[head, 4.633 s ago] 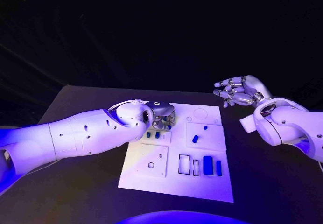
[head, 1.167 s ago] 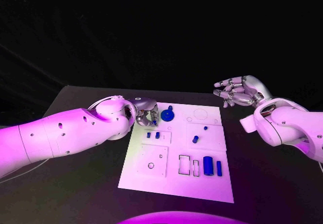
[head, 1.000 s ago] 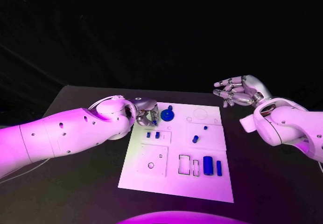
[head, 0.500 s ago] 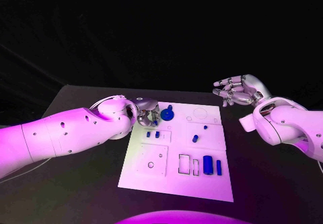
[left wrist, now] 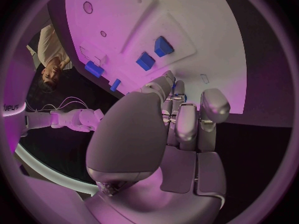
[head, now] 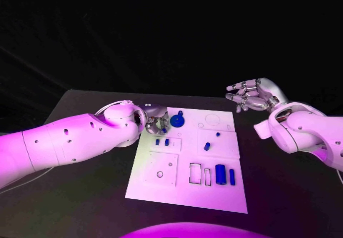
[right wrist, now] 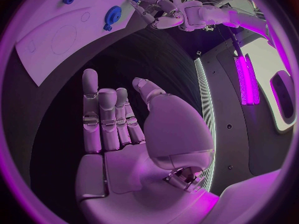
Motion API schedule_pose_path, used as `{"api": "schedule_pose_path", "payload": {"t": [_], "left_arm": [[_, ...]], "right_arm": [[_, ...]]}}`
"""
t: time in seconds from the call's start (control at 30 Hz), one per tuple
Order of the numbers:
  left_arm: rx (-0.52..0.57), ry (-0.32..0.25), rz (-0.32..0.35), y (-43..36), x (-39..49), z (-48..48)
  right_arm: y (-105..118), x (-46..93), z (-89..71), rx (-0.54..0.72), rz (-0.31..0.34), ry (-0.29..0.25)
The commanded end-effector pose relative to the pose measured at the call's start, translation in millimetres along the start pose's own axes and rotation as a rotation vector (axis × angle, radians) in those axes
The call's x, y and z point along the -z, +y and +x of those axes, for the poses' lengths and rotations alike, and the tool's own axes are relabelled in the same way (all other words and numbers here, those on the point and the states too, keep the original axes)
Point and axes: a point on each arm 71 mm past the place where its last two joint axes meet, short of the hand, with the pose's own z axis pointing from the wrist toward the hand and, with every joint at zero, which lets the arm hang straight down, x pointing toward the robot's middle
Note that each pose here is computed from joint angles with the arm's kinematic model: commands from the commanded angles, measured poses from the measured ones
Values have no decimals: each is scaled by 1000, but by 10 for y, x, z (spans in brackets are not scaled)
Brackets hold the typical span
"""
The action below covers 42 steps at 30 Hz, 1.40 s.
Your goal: Assemble the parts on the task board
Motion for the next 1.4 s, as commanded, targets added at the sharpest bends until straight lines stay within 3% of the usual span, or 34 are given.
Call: {"api": "schedule_pose_path", "payload": {"t": [0.03, 0.87, 1.4], "left_arm": [[-3, 26, -3, -9, -7, 19], [7, -2, 12, -37, -15, 0], [11, 24, -2, -25, -17, 20]], "right_arm": [[14, -1, 7, 0, -15, 3], [16, -6, 13, 0, -16, 4], [18, -4, 14, -2, -17, 4]]}}
